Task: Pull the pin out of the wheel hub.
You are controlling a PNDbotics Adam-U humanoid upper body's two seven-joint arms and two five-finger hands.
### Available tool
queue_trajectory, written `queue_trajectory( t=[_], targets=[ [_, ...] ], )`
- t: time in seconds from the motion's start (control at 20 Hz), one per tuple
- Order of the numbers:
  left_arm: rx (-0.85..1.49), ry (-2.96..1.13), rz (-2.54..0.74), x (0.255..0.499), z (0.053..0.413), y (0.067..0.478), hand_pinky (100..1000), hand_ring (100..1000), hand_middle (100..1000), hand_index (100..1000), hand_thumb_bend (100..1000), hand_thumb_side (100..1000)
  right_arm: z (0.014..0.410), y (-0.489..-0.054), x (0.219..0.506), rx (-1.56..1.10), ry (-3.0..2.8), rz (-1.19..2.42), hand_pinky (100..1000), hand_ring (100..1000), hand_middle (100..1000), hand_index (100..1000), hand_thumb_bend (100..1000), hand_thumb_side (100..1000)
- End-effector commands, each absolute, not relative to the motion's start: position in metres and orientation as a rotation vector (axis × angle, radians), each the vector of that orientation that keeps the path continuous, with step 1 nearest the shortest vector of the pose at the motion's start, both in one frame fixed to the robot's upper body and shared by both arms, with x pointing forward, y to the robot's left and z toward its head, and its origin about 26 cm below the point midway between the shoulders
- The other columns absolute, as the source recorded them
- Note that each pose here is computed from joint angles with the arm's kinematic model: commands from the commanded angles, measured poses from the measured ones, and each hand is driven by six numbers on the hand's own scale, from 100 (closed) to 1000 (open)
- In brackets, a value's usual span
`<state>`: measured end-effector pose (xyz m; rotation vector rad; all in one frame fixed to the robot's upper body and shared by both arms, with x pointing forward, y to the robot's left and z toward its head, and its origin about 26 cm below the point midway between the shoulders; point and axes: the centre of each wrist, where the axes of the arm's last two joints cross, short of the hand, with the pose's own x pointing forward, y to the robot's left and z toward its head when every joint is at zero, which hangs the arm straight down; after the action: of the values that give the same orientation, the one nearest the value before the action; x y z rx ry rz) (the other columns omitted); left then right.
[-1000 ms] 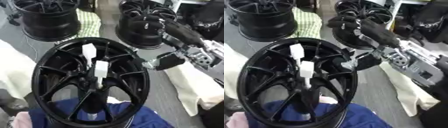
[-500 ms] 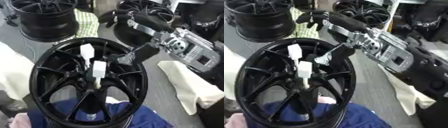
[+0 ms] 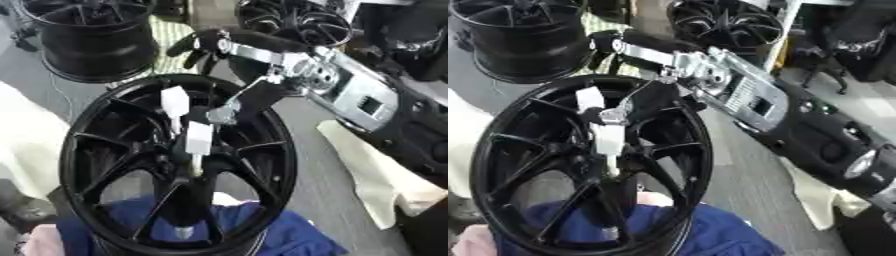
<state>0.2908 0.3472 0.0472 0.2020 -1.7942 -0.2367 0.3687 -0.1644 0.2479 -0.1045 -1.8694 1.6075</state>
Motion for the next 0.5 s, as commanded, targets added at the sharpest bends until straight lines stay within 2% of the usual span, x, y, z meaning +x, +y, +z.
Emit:
queue_trajectory(
  t=[0.05, 0.5],
  targets=[
    [0.203, -1.816, -0.247, 0.294, 0.055, 0.347, 580, 620, 544, 877, 288, 658, 0.25, -0.165, 0.379, -0.133, -1.83, 1.654, 736, 849, 907, 927, 392, 393],
    [0.206, -1.813, -0.244, 0.294, 0.054, 0.348, 580, 620, 544, 878, 273, 655, 0.245, -0.178, 0.394, -0.155, -1.677, 1.78, 759, 862, 907, 931, 377, 409]
  ],
)
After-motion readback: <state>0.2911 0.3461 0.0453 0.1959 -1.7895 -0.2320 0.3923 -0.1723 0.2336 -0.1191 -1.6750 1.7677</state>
